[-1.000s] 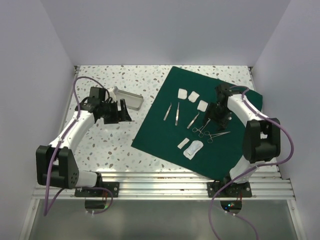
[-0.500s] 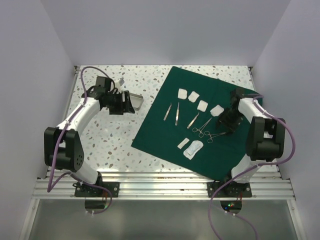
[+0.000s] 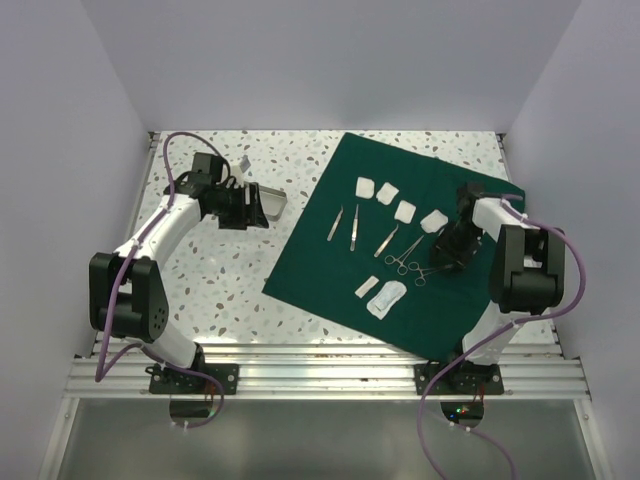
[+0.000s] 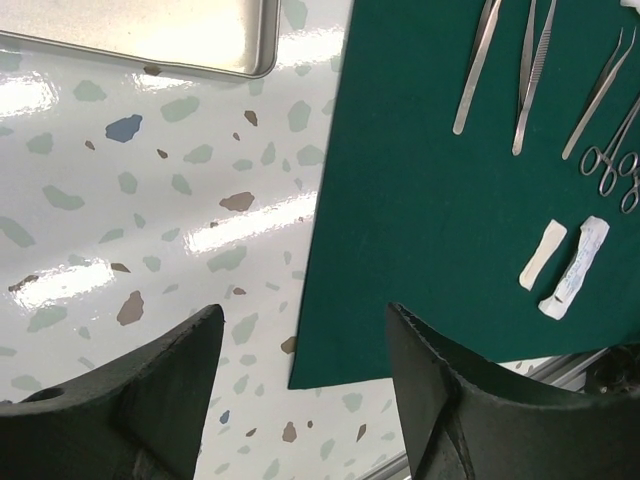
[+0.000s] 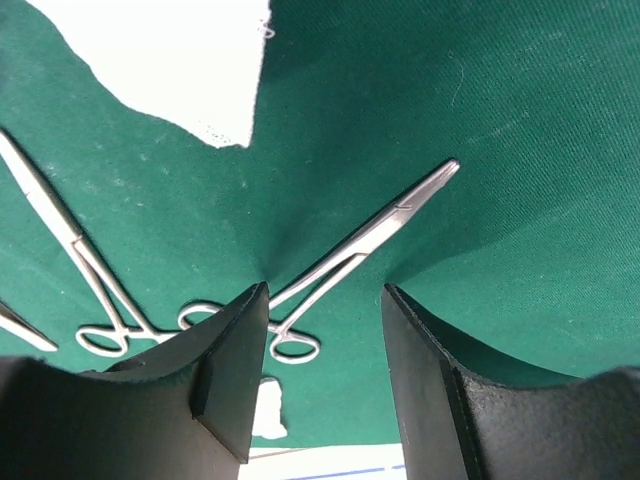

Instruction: Prepare the surgical pack

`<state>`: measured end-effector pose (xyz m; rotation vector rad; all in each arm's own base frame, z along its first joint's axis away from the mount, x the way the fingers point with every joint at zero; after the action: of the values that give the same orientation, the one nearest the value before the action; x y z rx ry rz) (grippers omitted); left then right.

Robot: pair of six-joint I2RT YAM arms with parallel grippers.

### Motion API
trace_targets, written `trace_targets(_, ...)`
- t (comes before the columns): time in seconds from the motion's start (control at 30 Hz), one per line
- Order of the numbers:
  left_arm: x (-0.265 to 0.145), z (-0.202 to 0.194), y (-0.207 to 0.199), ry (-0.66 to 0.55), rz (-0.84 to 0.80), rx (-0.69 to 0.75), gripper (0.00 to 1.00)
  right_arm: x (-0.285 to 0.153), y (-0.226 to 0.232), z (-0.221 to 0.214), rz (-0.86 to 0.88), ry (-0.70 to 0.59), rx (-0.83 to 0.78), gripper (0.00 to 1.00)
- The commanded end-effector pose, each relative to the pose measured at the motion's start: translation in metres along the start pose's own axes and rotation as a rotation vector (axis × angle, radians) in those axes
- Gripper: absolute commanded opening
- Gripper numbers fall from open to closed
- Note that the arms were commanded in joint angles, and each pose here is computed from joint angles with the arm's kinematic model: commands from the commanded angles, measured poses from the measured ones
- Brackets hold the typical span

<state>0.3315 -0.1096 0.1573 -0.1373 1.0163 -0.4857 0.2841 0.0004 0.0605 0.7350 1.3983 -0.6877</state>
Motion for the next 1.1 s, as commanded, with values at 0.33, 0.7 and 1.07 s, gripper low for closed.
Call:
trace_targets(0.33,-0.004,0.010,-0.003,-0.021,-0.018,0.069,0.68,0.009,-0.003,0.002,-0.029,-0.028,0.051,0.49)
trace_targets(0.7,-0.004,0.010,-0.004,-0.021,-0.030,0.077,0.67,-0.010,0.004,0.013,0.007,-0.088,0.028,0.49)
trace_targets(1.07,-0.005,0.010,-0.007,-0.024,-0.048,0.084,0.62,-0.026,0.025,0.045,0.023,-0.179,-0.014,0.51)
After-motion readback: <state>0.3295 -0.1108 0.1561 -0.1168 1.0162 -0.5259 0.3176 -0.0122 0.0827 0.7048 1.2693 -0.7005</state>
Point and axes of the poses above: each gripper's point midway between its finger pads, its own x axis out along the fingers, its own y axis along the line the jaws close on, z = x × y, the point moved 4 cm from there along -x, back along the fingers, and after that the axes turned 11 degrees about x, right-handed, at the moved point
